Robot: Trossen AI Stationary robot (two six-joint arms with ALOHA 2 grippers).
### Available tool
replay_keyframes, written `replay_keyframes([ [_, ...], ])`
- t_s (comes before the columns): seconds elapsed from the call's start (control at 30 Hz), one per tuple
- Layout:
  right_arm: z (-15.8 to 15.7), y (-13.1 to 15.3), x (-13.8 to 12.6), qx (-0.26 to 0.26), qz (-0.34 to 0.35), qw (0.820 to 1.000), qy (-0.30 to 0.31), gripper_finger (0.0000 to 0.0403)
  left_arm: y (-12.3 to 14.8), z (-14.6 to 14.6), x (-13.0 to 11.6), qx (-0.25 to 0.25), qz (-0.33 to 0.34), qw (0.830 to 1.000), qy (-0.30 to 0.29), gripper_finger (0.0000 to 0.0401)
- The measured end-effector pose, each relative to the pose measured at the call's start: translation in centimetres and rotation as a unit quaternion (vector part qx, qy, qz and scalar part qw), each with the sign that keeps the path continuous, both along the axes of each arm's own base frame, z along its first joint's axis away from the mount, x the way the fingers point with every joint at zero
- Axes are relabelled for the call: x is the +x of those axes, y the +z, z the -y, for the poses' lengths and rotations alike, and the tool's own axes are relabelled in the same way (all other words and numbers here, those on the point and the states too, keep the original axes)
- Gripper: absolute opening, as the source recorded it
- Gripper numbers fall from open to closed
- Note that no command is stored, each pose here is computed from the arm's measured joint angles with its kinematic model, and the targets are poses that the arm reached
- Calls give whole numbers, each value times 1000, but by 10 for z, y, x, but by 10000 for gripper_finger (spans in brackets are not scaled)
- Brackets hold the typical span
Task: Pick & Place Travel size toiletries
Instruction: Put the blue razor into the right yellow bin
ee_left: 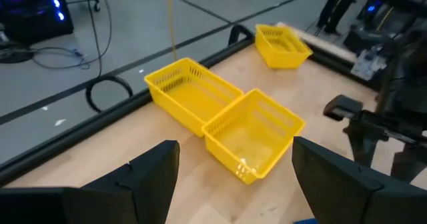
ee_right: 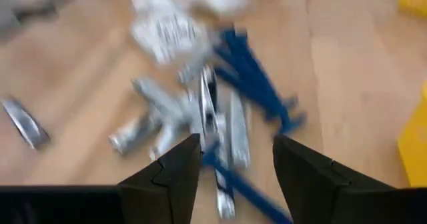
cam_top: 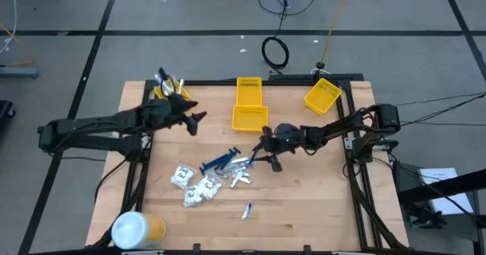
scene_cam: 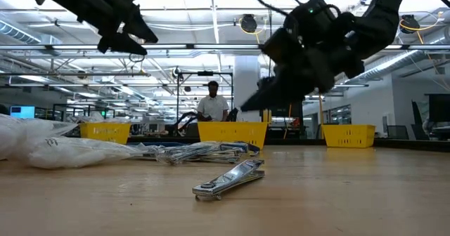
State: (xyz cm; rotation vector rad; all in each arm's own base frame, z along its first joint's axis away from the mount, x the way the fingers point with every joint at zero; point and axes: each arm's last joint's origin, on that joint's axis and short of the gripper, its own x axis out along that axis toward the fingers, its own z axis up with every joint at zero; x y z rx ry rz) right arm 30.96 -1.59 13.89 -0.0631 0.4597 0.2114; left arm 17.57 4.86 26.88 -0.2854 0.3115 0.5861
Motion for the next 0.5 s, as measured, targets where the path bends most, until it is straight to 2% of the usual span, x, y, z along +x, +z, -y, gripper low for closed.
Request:
replay_keyframes([
  [0.23,2,4,9,-51,-76,996,1,176,-12,-4,13,-6,-30,1000,6,284],
  [0.33,4,9,13,-89,-109,990,4,176,-16,-5,18,-8,-39,999,5,280],
  [0.5,10,14,16,-107,-115,988,10,176,-18,-7,24,-5,-32,999,5,285],
])
